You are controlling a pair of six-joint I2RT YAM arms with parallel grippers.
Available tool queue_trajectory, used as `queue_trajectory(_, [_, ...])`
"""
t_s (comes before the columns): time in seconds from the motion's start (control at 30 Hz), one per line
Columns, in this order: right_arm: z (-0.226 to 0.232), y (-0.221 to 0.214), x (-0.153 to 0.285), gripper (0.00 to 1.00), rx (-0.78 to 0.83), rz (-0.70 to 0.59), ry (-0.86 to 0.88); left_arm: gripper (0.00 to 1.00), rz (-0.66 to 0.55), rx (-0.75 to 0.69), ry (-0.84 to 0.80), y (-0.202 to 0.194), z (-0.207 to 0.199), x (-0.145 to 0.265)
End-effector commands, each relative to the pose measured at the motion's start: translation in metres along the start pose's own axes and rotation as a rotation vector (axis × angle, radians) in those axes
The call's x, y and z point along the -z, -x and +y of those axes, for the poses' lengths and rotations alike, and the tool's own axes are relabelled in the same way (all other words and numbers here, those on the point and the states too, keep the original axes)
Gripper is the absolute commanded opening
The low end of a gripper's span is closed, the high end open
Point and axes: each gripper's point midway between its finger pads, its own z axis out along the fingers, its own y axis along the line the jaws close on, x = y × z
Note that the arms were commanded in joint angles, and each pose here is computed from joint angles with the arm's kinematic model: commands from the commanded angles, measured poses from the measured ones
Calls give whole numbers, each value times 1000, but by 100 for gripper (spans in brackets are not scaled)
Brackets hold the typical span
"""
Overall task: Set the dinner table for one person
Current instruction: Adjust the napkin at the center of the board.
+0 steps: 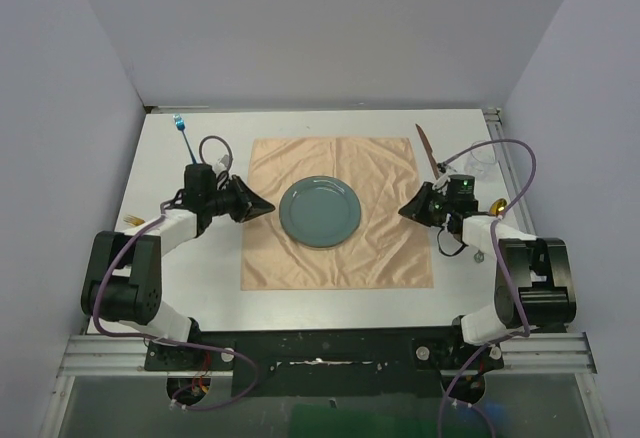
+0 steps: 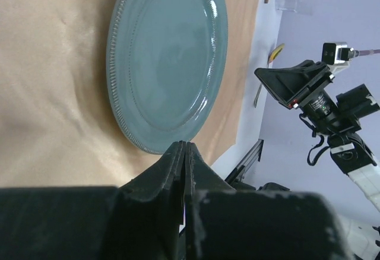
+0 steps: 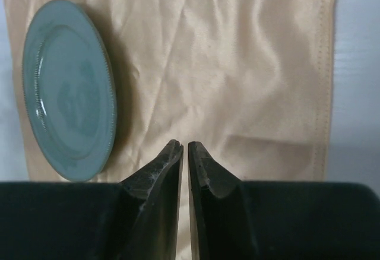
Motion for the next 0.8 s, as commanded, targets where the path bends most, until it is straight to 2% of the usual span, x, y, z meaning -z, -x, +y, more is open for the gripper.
queue_trajectory(0.0, [32,31,1,11,62,-100,144,0,-53,-101,-146,17,-38,10])
queue_trajectory(0.17, [37,30,-3,6,66,-85,182,0,-51,-97,-151,20,-28,8])
queue_trajectory(0.3, [49,21,-11,5,46,-49,297,0,-30,-22,-349,15,-38,15])
queue_trajectory(0.43, [71,16,-13,9,-20,-45,520,0,-24,33,-549,10,-52,34])
queue_trajectory(0.53, [86,11,-9,11,-92,-40,681,0,-94,-110,-652,13,-52,41])
queue_trajectory(0.57, [88,11,-9,12,-121,-44,718,0,-29,64,-672,11,-55,46])
queue_trajectory(0.77, [88,9,-16,19,-248,-51,857,0,-14,126,-651,12,-32,31])
